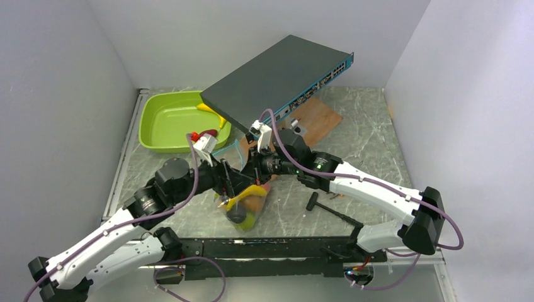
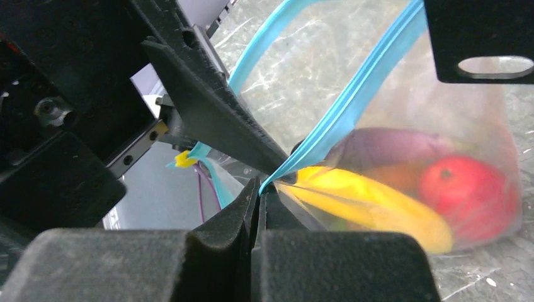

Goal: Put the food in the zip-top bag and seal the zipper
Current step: Zip the zipper food storage bag at the center of the board.

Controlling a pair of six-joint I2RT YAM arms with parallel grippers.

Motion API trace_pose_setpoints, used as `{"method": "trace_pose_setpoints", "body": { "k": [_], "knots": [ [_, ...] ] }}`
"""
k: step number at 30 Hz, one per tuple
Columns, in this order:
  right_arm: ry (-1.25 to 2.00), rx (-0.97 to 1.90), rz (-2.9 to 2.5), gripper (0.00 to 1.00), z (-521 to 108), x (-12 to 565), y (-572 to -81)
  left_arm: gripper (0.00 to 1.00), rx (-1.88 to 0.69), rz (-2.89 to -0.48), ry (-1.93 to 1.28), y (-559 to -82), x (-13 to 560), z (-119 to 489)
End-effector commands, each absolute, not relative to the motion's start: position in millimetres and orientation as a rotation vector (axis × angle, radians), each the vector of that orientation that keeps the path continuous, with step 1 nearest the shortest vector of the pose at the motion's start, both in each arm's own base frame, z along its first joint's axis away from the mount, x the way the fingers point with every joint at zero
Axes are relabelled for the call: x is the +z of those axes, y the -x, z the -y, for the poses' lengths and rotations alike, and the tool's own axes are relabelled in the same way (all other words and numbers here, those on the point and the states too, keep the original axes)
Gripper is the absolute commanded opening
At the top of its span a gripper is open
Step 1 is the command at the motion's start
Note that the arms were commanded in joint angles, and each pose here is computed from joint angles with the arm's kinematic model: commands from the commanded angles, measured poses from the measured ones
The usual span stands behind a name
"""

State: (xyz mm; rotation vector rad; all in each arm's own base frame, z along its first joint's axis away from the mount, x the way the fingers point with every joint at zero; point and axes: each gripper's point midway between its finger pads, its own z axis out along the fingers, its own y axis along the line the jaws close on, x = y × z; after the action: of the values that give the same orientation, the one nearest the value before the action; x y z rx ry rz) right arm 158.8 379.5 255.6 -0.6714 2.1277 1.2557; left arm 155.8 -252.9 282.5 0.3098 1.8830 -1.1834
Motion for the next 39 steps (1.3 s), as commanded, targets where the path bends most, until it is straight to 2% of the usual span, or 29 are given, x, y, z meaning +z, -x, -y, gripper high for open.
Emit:
{"method": "trace_pose_setpoints", "body": {
  "k": [1, 5, 9, 11, 14, 17, 22, 24, 27, 30, 34, 37, 39],
  "knots": [
    [0.618, 1.235, -2.037, 0.0, -380, 283, -169, 0.88, -1.349, -1.681, -0.322, -132, 339, 245],
    [0.646, 1.21, -2.029, 0.0, -375, 283, -169, 0.91, -1.255, -1.631, -0.355, -118, 359, 213],
    [0.679, 1.215, -2.03, 0.0, -373, 280, -166, 0.87, -1.126, -1.723, -0.412, -107, 349, 189],
    [0.741, 1.258, -1.998, 0.0, -376, 284, -160, 0.83, -1.094, -1.807, -0.499, -99, 333, 188],
    [0.851, 1.281, -1.959, 0.0, -379, 286, -152, 0.6, -1.116, -1.88, -0.732, -80, 308, 200],
    [0.962, 1.315, -1.911, 0.0, -380, 289, -143, 0.65, -1.141, -1.853, -1.019, -62, 287, 210],
    [1.128, 1.364, -1.871, 0.0, -381, 288, -128, 0.73, -0.767, -1.905, -1.321, -81, 243, 188],
    [1.148, 1.361, -1.876, 0.0, -380, 287, -127, 0.77, -0.695, -1.872, -1.451, -81, 232, 186],
    [1.154, 1.368, -1.89, 0.0, -379, 282, -127, 0.82, -0.711, -1.772, -1.56, -77, 228, 193],
    [1.172, 1.387, -1.901, 0.0, -378, 278, -123, 0.82, -0.799, -1.696, -1.599, -66, 236, 202],
    [1.199, 1.408, -1.907, 0.0, -377, 276, -119, 0.72, -0.813, -1.693, -1.584, -68, 239, 208],
    [1.222, 1.415, -1.89, 0.0, -378, 278, -118, 0.56, -0.789, -1.803, -1.617, -69, 223, 204],
    [1.228, 1.414, -1.895, 0.0, -378, 279, -118, 0.5, -0.787, -1.865, -1.635, -68, 213, 204]
  ]
}}
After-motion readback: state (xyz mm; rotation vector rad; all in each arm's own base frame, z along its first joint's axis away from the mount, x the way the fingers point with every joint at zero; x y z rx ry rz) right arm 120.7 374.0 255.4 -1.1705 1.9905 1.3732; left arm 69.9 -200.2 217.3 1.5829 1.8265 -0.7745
